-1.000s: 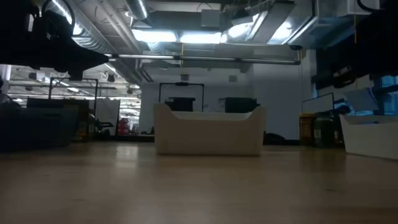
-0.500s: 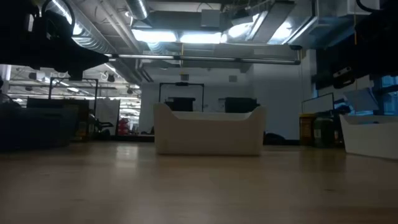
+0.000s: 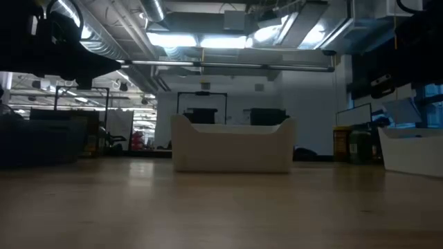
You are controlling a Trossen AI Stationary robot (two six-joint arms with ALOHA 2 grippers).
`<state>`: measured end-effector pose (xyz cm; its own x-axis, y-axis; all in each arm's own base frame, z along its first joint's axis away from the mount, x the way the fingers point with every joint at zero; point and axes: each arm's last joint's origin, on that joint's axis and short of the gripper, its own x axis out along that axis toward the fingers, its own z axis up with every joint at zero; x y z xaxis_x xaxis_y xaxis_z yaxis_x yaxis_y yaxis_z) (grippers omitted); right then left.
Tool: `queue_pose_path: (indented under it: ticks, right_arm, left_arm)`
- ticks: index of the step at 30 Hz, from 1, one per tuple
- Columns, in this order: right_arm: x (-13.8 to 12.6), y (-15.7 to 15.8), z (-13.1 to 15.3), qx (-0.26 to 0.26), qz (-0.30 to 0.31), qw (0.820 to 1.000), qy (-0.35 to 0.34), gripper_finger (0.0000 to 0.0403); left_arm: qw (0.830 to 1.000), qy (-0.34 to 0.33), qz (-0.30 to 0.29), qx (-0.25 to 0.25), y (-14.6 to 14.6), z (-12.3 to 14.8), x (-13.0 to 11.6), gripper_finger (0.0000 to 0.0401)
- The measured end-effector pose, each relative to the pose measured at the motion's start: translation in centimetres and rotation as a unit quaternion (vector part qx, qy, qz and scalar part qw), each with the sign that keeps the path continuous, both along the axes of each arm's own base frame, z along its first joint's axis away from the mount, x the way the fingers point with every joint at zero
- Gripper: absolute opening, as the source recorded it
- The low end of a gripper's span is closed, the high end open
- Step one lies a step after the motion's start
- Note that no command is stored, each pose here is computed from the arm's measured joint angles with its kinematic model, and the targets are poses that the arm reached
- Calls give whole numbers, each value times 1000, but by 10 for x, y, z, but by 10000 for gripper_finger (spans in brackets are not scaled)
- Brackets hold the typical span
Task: Sort spices by type
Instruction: Put the top right green seasoning bottle into the right white bin
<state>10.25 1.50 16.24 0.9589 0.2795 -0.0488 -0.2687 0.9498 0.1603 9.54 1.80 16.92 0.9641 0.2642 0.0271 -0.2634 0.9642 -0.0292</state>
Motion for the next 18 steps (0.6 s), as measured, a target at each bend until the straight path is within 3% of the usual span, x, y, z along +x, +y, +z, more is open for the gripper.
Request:
queue_pose_path:
  ticks: [5,12,18]
  right_arm:
    - [0,0,0,0,-5,1000,0,8]
    - [1,-5,0,-5,-86,996,1,8]
    - [1,-5,0,3,-92,996,1,8]
  left_arm:
    - [1000,0,0,0,0,0,0,1]
    - [1000,0,0,0,0,0,0,1]
    - [1000,-3,0,1,0,1,0,1]
